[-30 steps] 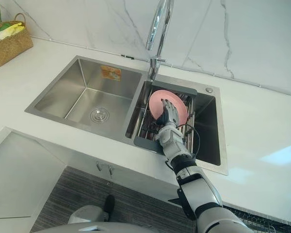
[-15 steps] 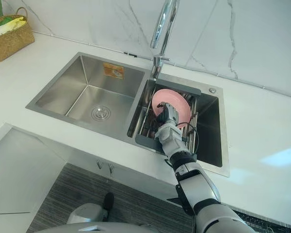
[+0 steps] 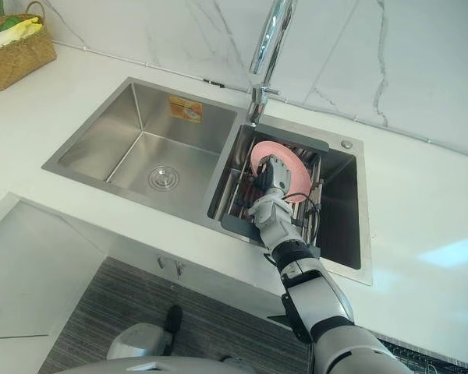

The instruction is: Walk over to the sink, pick up the cup, carry it to the dishwasher, place the cup inside the dishwasher, then close the dishwasher door

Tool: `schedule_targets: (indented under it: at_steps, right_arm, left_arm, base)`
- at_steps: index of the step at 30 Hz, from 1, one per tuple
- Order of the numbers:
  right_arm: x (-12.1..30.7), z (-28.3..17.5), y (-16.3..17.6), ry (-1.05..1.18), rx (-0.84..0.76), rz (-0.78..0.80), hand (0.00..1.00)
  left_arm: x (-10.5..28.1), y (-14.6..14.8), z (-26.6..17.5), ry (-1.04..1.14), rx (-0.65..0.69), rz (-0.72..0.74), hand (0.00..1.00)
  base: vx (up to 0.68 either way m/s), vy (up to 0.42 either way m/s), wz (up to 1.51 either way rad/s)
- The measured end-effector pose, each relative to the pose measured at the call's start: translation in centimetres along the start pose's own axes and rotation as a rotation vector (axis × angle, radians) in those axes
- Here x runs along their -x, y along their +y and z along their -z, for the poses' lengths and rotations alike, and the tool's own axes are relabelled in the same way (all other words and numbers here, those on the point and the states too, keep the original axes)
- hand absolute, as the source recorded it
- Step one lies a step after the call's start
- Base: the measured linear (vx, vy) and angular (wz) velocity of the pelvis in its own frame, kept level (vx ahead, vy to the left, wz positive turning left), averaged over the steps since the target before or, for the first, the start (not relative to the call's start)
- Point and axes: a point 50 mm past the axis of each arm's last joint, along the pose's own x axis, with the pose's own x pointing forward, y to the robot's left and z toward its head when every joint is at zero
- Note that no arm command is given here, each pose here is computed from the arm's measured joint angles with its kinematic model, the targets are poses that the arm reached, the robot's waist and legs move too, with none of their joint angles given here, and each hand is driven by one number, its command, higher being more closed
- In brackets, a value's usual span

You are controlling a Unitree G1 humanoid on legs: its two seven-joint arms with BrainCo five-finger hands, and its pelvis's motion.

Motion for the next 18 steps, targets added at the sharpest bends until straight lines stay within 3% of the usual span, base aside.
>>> schedule_targets:
  at_steps: [12,18]
  right_arm:
    - [-0.4,-0.2,-1.2,-0.02,0.012,0.084,1.0]
    - [-1.2,1.4,-3.8,0.074,-0.077,0.234,1.0]
  left_arm:
    - [0.0,-0.1,0.0,-0.001,0.001,0.002,0.0]
    - [0.0,-0.2,0.0,-0.003,0.014,0.003,0.0]
  base:
    - [0.0,-0.002,-0.03]
    - [0.0,-0.017,-0.01]
